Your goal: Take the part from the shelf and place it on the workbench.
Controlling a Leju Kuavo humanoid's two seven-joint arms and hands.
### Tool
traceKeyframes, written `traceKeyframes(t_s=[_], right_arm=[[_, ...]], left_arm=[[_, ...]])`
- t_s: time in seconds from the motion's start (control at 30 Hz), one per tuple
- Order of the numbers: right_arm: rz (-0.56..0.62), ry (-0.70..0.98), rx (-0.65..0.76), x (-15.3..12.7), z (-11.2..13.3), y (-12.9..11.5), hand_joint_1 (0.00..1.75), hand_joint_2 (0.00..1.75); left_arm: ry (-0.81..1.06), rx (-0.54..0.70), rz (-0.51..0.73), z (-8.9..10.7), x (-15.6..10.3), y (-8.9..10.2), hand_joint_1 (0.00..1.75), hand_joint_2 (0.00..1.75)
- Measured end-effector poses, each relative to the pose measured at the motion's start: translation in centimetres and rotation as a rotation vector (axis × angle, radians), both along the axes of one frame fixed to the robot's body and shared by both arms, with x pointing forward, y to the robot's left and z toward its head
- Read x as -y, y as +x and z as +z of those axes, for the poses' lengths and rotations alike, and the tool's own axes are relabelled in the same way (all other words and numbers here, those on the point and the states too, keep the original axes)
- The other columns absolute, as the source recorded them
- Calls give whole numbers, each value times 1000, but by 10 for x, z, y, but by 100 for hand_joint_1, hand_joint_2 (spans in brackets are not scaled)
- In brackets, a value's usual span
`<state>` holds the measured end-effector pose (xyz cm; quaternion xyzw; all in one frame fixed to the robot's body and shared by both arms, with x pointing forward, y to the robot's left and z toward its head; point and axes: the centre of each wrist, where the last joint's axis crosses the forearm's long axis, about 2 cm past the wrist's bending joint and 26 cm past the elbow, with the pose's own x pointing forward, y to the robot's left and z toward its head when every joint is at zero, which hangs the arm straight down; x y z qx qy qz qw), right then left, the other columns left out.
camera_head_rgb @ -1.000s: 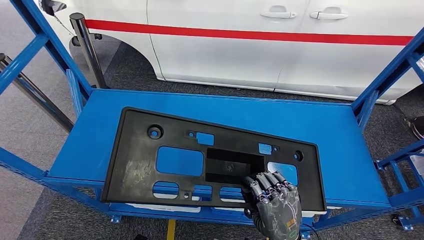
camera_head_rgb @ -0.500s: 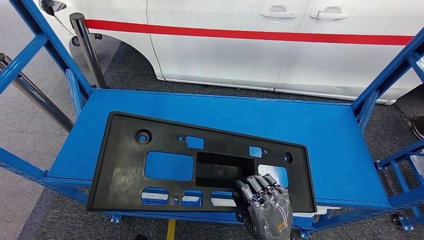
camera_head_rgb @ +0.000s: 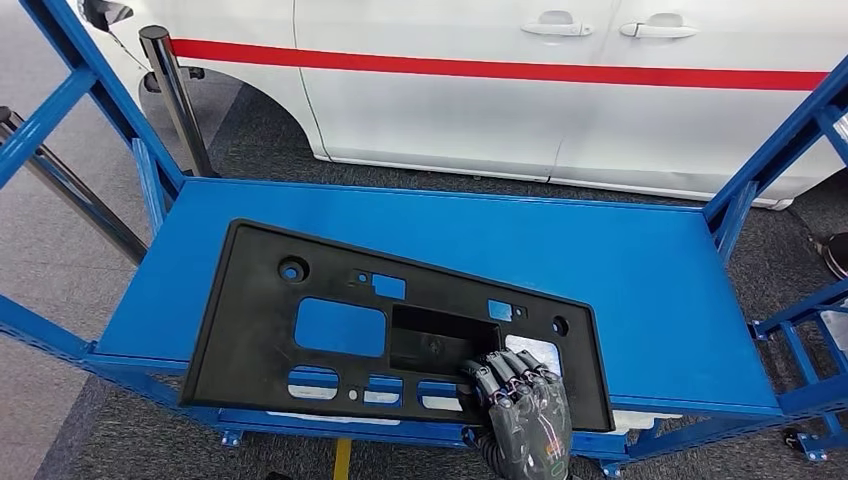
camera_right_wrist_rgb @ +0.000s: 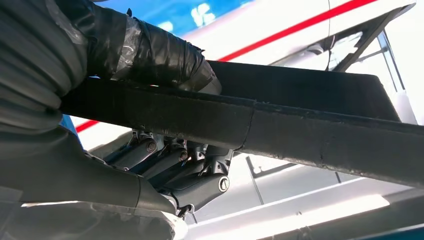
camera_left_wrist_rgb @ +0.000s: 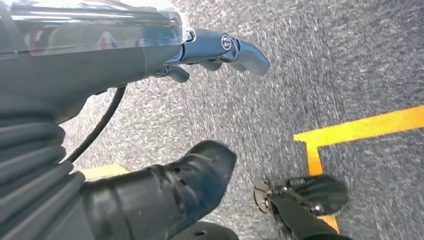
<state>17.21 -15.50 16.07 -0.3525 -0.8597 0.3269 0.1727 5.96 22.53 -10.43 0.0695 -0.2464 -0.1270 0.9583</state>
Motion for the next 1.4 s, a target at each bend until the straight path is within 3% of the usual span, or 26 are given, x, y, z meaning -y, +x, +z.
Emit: traceKeyframes(t_s=[1.4], right_arm=[[9, 19, -40, -3, -8, 1, 175, 175]], left_arm=[[25, -1, -11, 0, 2, 0, 0, 175]])
